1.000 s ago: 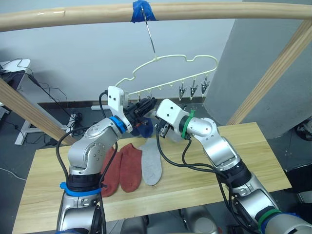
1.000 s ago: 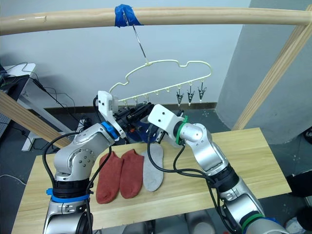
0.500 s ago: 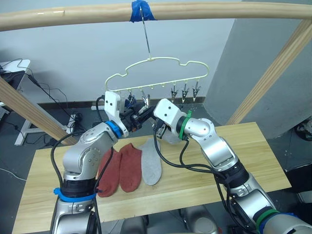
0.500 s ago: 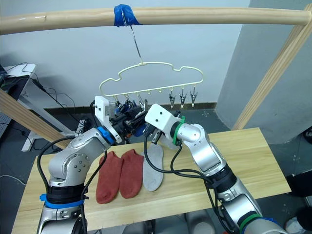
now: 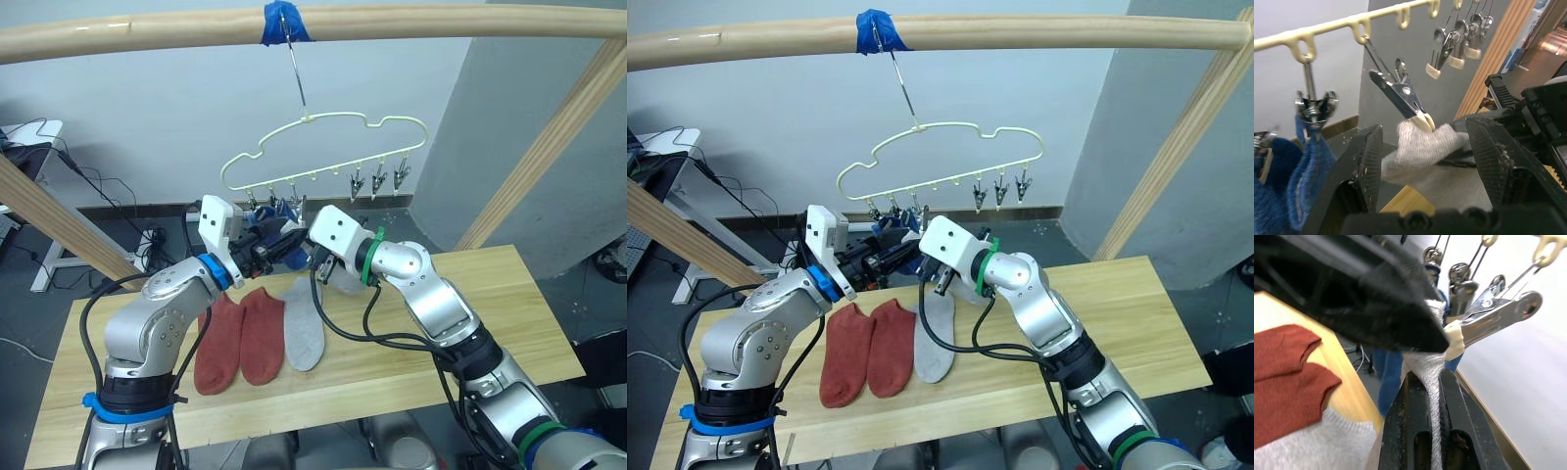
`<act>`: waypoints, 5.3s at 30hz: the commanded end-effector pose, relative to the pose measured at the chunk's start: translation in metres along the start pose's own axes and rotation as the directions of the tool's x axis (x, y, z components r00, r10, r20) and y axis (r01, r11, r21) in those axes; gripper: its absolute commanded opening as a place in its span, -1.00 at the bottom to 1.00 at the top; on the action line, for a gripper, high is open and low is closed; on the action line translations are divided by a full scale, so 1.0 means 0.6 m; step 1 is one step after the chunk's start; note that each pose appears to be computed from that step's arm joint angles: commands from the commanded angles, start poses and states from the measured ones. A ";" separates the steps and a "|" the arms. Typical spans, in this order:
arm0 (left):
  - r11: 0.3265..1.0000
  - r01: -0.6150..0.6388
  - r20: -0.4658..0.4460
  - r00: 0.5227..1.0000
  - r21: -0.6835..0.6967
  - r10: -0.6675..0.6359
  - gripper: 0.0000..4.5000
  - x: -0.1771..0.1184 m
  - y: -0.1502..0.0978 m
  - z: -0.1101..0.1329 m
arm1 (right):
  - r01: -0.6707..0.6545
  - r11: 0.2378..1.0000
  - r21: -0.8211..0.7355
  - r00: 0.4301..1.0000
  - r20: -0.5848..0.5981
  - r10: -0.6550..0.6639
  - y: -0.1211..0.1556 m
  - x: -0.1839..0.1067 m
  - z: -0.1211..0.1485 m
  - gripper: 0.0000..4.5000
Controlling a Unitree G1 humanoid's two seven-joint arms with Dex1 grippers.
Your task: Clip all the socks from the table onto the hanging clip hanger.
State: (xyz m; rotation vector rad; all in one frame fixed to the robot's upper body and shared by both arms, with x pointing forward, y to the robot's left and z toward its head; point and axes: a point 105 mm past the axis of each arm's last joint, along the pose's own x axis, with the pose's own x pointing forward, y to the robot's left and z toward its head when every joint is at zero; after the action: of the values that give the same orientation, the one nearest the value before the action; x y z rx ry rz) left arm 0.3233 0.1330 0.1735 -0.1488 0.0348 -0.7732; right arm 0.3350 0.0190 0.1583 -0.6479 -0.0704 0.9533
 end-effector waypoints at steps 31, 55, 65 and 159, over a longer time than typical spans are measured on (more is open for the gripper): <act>0.987 0.026 0.028 0.999 0.158 -0.031 0.33 -0.001 -0.027 0.009 | -0.108 0.964 0.244 0.940 -0.289 0.179 0.060 -0.103 -0.180 -0.23; 0.887 -0.381 0.309 0.903 0.261 0.298 -0.30 0.031 -0.019 0.012 | -0.083 0.989 0.123 0.996 0.038 0.079 -0.013 -0.188 -0.021 0.53; 0.875 -0.424 0.320 0.883 0.234 0.342 -0.30 0.041 -0.007 0.010 | -0.062 0.987 0.147 0.997 0.048 0.056 -0.023 -0.196 -0.012 0.53; 0.844 -0.483 0.380 0.844 0.233 0.378 -1.00 0.075 -0.004 0.021 | -0.142 0.965 0.220 0.986 0.117 0.118 -0.005 -0.217 0.008 0.53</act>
State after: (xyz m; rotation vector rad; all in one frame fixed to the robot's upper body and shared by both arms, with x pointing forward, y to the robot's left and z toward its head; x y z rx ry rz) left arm 0.3604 0.1015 0.1730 0.0465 -0.3022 -0.2732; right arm 0.2644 -0.0830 0.1847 -0.3618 0.0308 1.0962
